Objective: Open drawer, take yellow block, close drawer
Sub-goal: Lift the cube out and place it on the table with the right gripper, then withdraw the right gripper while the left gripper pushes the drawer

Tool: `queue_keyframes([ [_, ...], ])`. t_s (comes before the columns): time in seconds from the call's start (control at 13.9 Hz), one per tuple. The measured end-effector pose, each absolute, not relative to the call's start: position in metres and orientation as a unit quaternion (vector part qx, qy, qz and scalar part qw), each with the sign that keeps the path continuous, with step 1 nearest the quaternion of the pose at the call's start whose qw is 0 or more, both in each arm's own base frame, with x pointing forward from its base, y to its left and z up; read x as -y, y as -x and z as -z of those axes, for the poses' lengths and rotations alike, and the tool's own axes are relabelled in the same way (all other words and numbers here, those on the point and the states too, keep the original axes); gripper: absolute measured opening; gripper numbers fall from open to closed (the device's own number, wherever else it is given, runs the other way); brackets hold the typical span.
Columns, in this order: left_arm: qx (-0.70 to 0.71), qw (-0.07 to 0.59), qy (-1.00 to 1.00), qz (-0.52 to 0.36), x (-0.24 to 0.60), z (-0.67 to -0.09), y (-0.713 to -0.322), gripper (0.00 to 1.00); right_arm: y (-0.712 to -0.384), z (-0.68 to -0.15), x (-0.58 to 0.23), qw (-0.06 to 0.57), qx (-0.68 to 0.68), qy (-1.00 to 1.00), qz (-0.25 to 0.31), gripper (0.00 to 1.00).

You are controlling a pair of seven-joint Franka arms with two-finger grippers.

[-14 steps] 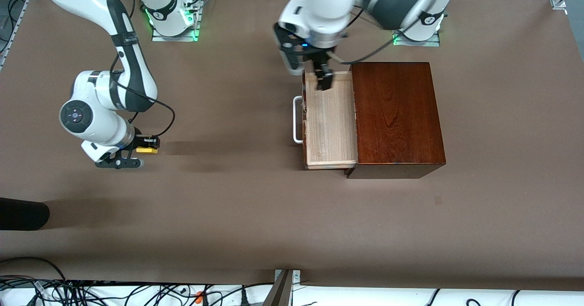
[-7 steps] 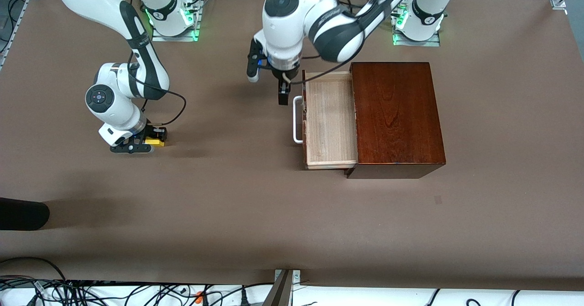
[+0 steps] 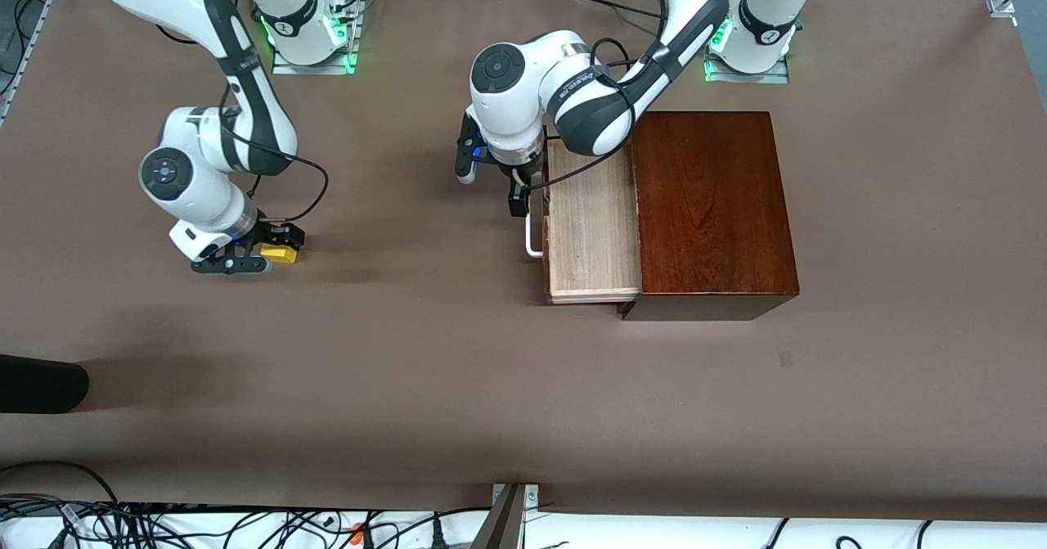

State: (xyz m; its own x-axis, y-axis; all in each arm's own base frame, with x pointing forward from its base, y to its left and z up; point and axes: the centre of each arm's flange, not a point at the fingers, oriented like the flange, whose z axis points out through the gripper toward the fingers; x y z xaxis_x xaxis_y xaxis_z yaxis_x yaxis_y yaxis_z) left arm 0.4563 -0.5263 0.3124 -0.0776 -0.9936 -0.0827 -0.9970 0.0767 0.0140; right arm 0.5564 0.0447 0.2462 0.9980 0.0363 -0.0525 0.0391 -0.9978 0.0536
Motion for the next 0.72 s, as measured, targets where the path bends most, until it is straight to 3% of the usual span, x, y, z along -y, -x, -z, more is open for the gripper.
queue_keyframes([
  [0.43, -0.726, 0.049, 0.684, -0.042, 0.512, -0.315, -0.473, 1.00, -0.610, -0.396, -0.027, 0.013, 0.001, -0.998, 0.068, 1.00],
  [0.72, -0.716, 0.057, 0.691, -0.075, 0.496, -0.315, -0.479, 1.00, -0.629, -0.484, -0.012, 0.015, 0.012, -0.999, 0.035, 1.00],
])
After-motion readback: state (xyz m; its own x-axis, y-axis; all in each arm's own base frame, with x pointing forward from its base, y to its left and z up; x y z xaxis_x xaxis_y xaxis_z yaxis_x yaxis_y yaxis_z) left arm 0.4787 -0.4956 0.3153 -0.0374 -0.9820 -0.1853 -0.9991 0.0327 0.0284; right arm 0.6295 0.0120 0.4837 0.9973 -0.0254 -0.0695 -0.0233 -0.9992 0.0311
